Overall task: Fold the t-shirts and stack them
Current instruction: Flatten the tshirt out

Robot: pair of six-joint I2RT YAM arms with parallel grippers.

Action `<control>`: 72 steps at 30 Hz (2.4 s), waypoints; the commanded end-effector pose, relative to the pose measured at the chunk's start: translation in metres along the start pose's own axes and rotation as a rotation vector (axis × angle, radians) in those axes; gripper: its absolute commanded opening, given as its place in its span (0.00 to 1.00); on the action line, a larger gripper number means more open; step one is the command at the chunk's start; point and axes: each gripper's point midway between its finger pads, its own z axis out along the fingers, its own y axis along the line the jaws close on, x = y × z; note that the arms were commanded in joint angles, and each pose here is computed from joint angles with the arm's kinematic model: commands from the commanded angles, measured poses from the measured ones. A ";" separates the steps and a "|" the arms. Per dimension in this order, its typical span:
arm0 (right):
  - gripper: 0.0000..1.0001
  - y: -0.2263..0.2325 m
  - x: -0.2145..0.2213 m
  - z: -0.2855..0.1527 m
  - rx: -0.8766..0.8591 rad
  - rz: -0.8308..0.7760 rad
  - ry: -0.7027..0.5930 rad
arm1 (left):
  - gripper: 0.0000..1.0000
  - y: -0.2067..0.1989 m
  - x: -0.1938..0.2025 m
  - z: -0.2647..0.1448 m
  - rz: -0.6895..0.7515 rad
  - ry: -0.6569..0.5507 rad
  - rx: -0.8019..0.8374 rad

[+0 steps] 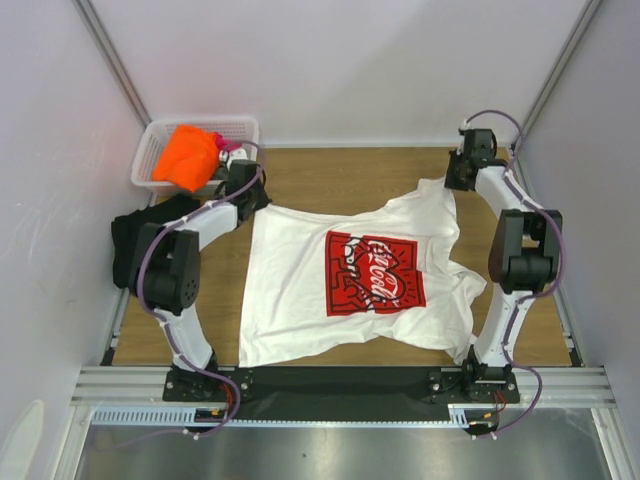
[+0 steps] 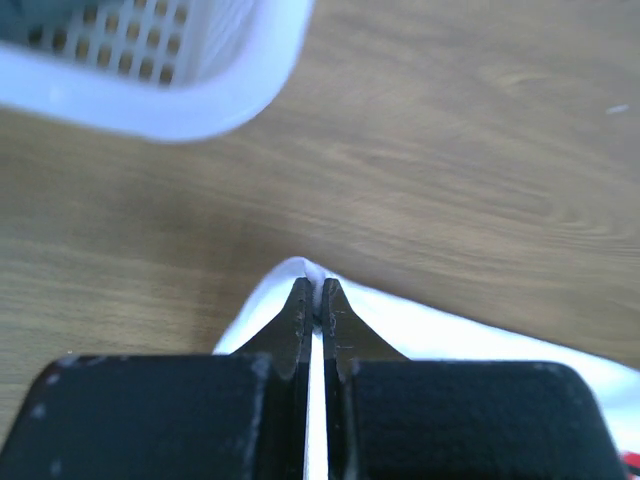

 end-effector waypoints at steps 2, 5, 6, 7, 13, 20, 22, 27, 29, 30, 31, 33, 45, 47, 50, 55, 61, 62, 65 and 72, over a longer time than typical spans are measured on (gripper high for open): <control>0.00 0.022 -0.097 -0.089 -0.068 0.019 -0.350 | 0.00 -0.050 -0.077 -0.053 0.033 -0.211 0.181; 0.00 0.027 -0.123 -0.130 -0.085 0.002 -0.455 | 0.00 -0.062 -0.095 -0.078 0.050 -0.263 0.233; 0.00 0.028 -0.131 -0.141 -0.090 -0.001 -0.487 | 0.00 -0.068 -0.099 -0.086 0.055 -0.278 0.251; 0.00 0.031 -0.138 -0.153 -0.103 -0.007 -0.516 | 0.00 -0.073 -0.111 -0.102 0.060 -0.319 0.271; 0.00 0.046 -0.184 -0.254 -0.179 -0.052 -0.735 | 0.00 -0.088 -0.156 -0.165 0.064 -0.466 0.349; 0.00 0.056 -0.216 -0.356 -0.222 -0.106 -0.920 | 0.00 -0.097 -0.196 -0.247 0.072 -0.621 0.434; 0.00 0.056 -0.216 -0.387 -0.223 -0.115 -0.974 | 0.00 -0.095 -0.201 -0.271 0.076 -0.660 0.454; 0.00 0.065 -0.206 -0.451 -0.241 -0.143 -1.079 | 0.00 -0.087 -0.206 -0.317 0.073 -0.723 0.477; 0.00 0.065 -0.201 -0.482 -0.233 -0.165 -1.133 | 0.00 -0.083 -0.209 -0.341 0.064 -0.756 0.495; 0.00 0.065 -0.198 -0.490 -0.227 -0.166 -1.142 | 0.00 -0.082 -0.210 -0.350 0.061 -0.768 0.506; 0.00 0.064 -0.195 -0.500 -0.223 -0.175 -1.158 | 0.00 -0.081 -0.209 -0.358 0.059 -0.773 0.513; 0.00 0.066 -0.186 -0.528 -0.234 -0.183 -1.197 | 0.00 -0.077 -0.212 -0.385 0.049 -0.821 0.539; 0.00 0.051 -0.125 -0.664 -0.239 -0.234 -1.406 | 0.00 -0.041 -0.200 -0.516 0.041 -0.974 0.637; 0.00 0.048 -0.112 -0.684 -0.244 -0.247 -1.433 | 0.00 -0.033 -0.197 -0.535 0.049 -0.987 0.641; 0.00 0.045 -0.095 -0.714 -0.227 -0.268 -1.477 | 0.00 -0.023 -0.194 -0.563 0.048 -1.002 0.650; 0.00 0.040 -0.067 -0.764 -0.173 -0.267 -1.585 | 0.00 -0.011 -0.189 -0.600 0.035 -1.007 0.678; 0.00 0.043 -0.038 -0.801 -0.143 -0.272 -1.670 | 0.00 0.011 -0.187 -0.637 0.011 -1.016 0.641; 0.00 0.045 -0.034 -0.804 -0.146 -0.274 -1.675 | 0.00 0.015 -0.187 -0.641 0.002 -1.022 0.629; 0.00 0.047 -0.034 -0.802 -0.122 -0.277 -1.669 | 0.00 0.028 -0.186 -0.631 -0.010 -1.007 0.543; 0.00 0.032 -0.078 -0.720 -0.101 -0.215 -1.468 | 0.00 0.001 -0.173 -0.515 0.027 -0.805 0.457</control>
